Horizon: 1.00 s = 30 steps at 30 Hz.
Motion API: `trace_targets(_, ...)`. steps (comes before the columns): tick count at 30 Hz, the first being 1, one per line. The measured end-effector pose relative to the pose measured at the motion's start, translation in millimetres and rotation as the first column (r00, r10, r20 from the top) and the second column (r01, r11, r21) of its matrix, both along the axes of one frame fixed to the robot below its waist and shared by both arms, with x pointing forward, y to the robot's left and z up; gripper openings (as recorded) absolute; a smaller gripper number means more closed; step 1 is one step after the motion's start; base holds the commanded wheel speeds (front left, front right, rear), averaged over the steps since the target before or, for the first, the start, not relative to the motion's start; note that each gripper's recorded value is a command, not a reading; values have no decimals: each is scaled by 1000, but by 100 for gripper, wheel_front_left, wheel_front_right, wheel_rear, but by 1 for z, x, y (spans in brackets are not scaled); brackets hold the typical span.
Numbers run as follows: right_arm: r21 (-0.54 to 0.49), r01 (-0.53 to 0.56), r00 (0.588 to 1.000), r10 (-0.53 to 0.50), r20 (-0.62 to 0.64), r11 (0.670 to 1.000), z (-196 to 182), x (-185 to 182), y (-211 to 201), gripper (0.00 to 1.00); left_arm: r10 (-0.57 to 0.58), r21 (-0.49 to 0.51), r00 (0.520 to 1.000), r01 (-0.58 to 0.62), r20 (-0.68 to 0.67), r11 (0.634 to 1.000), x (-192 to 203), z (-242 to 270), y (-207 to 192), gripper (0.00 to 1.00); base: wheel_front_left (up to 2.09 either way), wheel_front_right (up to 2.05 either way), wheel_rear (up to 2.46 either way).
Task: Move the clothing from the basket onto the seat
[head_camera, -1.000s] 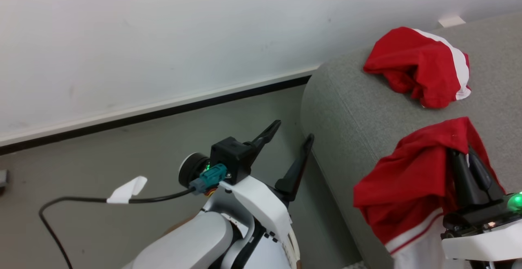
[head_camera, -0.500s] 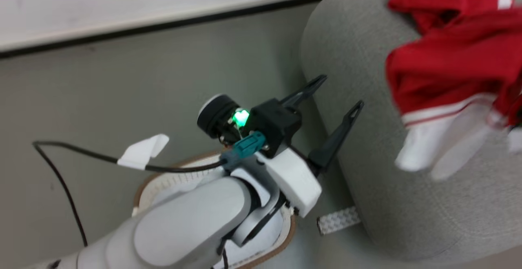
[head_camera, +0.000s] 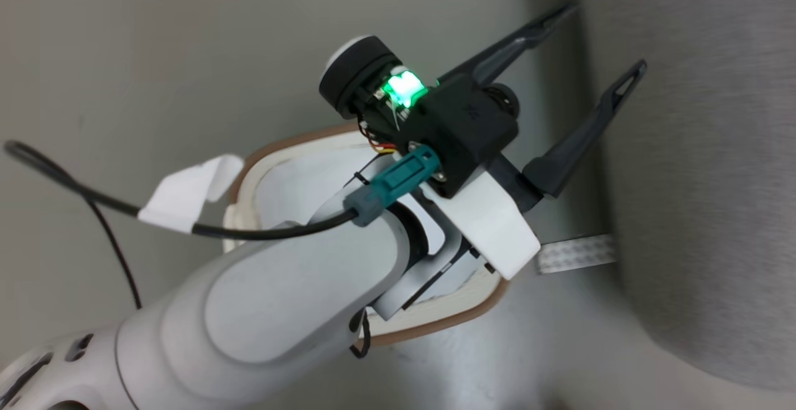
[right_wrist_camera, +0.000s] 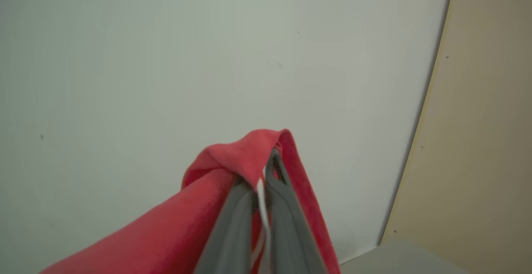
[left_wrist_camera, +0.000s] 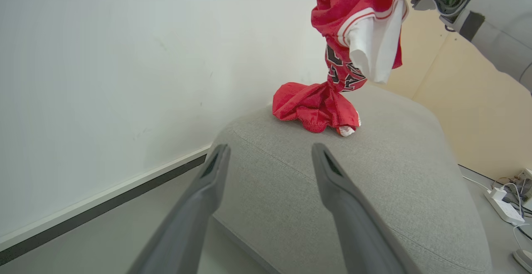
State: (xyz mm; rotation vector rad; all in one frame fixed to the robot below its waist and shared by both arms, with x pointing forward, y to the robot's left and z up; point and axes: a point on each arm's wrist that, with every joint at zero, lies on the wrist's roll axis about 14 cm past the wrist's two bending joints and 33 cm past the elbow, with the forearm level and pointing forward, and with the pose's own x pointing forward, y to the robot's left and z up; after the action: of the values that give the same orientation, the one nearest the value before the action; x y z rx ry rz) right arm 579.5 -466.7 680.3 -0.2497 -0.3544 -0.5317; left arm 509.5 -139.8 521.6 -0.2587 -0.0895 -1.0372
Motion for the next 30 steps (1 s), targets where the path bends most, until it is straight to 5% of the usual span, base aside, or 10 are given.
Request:
trace_targets(5,-29,128,989,-129,-68,991,-40,18,-30,0,70,23,996,-69,-54,997,16,-35,23,100,0,0,0)
trace_targets(12,102,282,920,-238,-313,954,-188,6,-42,0,158,103,978,-145,-134,984,24,-80,53,100,0,0,0)
trace_targets(14,130,298,905,-237,-353,946,-212,1,-33,7,175,122,974,-158,-141,980,24,-86,59,100,0,0,0)
trace_targets(16,147,301,907,-235,-349,942,-214,-1,-25,47,186,134,972,-167,-145,977,24,-88,62,100,0,0,0)
trace_targets(17,149,298,908,-232,-348,943,-213,-1,-20,100,189,138,971,-169,-148,976,23,-88,63,100,0,0,0)
trace_targets(24,132,194,938,-145,-316,972,-195,-7,24,100,231,141,961,-210,-150,968,13,-75,71,100,0,0,0)
trace_targets(30,98,55,974,-32,-226,994,-154,-52,55,100,361,133,924,-345,-128,929,-1,-51,104,100,0,0,0)
